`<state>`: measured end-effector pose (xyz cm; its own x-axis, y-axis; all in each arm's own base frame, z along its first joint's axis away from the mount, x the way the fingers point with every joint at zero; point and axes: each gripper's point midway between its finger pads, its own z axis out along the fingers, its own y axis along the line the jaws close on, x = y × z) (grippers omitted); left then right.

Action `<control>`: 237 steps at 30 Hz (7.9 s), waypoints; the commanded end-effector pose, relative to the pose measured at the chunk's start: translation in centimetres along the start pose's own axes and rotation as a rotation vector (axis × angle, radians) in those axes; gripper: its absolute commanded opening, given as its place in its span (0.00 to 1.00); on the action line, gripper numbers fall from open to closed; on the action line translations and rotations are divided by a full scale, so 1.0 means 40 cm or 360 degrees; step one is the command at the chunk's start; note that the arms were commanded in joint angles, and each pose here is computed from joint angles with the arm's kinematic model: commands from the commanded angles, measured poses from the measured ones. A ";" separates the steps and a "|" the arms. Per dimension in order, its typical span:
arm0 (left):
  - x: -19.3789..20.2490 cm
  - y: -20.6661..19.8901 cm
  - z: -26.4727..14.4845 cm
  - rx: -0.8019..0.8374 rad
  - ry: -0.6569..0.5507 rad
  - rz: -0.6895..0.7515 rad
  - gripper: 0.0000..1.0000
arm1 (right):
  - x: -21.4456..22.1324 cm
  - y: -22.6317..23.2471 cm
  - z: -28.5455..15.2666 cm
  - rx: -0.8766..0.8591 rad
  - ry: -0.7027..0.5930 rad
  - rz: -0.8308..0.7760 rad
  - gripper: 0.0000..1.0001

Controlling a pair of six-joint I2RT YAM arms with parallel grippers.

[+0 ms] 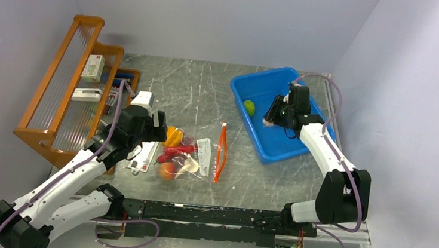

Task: Open the zip-top bag and remove the fake food
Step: Place the fake vegetable in the bin, then pick up the fake vegetable from the zipper food storage bag.

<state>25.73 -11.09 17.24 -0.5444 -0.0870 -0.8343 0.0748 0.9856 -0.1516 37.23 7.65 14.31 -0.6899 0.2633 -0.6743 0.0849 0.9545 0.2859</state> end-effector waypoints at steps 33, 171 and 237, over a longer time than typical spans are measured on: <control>-0.027 0.016 0.008 -0.0064 -0.0066 0.0003 0.98 | -0.001 0.038 0.122 -0.0045 0.0045 0.0031 0.23; 0.072 -0.006 0.076 -0.0087 0.0322 0.0110 0.98 | 0.479 0.493 -0.147 -0.1280 -0.0319 -0.1274 0.47; 0.164 0.005 0.130 -0.0104 0.0624 0.0314 0.07 | 0.584 0.662 -0.102 -0.1454 0.0156 -0.1270 0.55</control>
<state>25.94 -12.83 8.09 -0.8224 0.1644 -0.5446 0.1864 0.9824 0.0150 20.27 39.18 8.18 -0.3972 -0.3739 -0.8381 -0.8916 0.3736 0.2558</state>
